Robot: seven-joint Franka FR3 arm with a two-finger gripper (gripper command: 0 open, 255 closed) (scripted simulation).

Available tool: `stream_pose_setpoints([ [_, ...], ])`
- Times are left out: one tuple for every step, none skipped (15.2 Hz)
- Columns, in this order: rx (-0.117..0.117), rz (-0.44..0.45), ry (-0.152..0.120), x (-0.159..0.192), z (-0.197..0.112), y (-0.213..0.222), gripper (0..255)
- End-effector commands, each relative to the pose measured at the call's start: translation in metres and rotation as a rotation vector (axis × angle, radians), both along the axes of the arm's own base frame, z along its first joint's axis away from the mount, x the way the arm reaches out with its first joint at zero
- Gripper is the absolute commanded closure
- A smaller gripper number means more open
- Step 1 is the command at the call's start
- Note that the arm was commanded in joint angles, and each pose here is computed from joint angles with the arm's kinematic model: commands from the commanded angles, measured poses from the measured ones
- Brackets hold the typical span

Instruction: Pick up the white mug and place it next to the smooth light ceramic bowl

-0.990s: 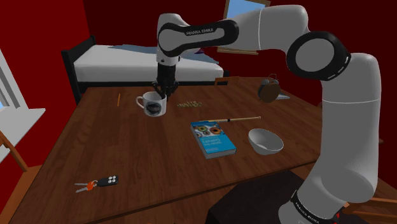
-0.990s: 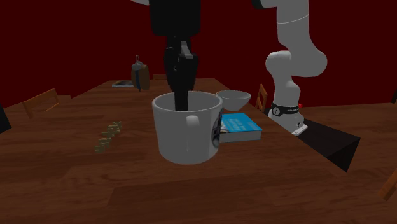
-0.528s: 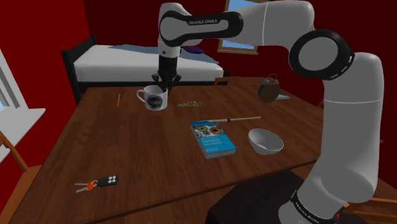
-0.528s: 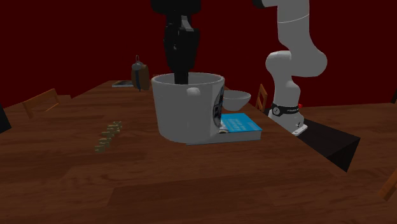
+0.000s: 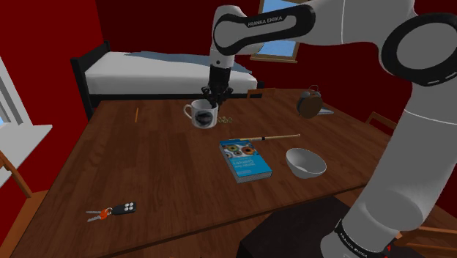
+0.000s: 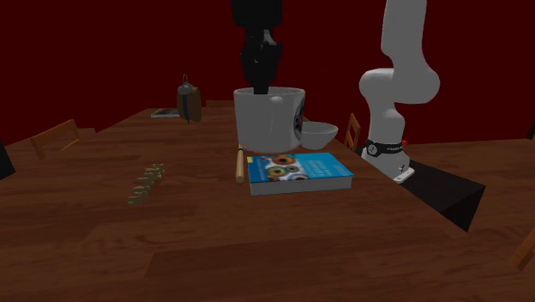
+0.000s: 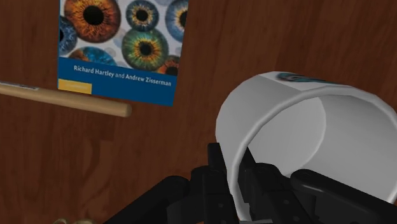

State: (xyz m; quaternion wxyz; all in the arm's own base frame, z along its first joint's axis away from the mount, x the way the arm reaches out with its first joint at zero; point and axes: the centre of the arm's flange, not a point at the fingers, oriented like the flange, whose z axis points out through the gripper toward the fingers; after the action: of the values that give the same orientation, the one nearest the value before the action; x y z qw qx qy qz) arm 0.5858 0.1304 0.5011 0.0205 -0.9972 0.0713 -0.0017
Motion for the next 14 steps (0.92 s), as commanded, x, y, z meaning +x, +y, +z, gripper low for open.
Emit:
stream_pose_setpoints([
  [0.0,0.0,0.0,-0.018,-0.002,-0.023,255],
  [0.0,0.0,0.0,-0.026,-0.002,-0.033,255],
  [0.0,0.0,0.0,-0.035,-0.002,-0.043,255],
  [0.0,0.0,0.0,-0.043,-0.002,-0.053,255],
  [0.0,0.0,0.0,-0.051,-0.002,-0.064,255],
  [0.0,0.0,0.0,-0.06,-0.001,-0.074,255],
  [0.0,0.0,0.0,-0.068,-0.001,-0.084,255],
  [0.0,0.0,0.0,-0.076,-0.001,-0.094,255],
  [0.0,0.0,0.0,-0.085,-0.001,-0.105,255],
  [0.0,0.0,0.0,-0.093,-0.001,-0.115,255],
  [0.0,0.0,0.0,-0.101,-0.001,-0.125,255],
  [0.0,0.0,0.0,-0.11,-0.001,-0.135,255],
  [0.0,0.0,0.0,-0.118,-0.001,-0.146,255],
  [0.0,0.0,0.0,-0.126,-0.001,-0.156,255],
])
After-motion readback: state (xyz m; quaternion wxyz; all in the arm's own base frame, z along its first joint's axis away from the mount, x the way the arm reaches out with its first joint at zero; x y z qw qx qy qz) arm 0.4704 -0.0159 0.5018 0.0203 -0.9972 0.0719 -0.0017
